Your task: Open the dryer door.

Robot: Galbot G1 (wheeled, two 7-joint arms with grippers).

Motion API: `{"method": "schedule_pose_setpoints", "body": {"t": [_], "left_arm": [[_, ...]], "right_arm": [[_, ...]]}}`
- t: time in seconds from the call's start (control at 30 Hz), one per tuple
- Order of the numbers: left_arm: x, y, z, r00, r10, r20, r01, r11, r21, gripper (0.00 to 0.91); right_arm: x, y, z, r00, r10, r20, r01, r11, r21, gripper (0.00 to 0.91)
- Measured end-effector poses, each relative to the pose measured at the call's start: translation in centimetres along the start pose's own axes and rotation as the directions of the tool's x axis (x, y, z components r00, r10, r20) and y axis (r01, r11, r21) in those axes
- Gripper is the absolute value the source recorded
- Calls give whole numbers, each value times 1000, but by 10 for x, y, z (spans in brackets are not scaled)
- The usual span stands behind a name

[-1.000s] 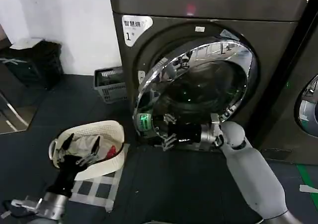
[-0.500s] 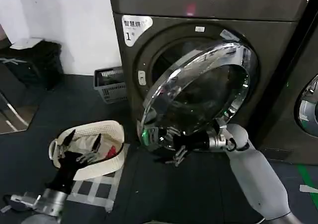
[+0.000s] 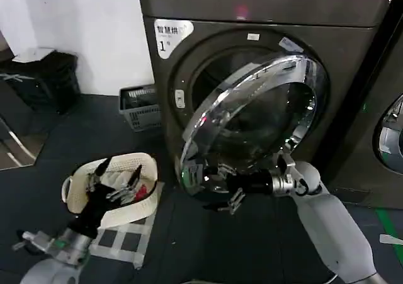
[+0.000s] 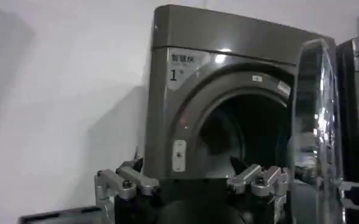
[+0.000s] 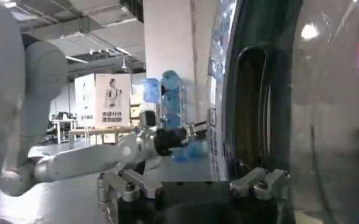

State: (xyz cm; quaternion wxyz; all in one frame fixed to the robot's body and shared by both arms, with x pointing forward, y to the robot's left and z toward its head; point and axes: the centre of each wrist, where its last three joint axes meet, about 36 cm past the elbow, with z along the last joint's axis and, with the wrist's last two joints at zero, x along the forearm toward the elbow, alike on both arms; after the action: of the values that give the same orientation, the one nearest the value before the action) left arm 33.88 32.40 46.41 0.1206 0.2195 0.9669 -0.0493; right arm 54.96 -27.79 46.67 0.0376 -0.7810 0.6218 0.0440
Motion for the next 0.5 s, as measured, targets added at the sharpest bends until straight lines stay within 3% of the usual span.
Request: {"method": "schedule_pose_setpoints", "body": {"t": [0.5], "left_arm": [[-42, -7, 3, 992, 129, 0, -129, 990, 64, 907]], "right_arm": [[61, 41, 1, 991, 135, -16, -135, 991, 20, 907]]}}
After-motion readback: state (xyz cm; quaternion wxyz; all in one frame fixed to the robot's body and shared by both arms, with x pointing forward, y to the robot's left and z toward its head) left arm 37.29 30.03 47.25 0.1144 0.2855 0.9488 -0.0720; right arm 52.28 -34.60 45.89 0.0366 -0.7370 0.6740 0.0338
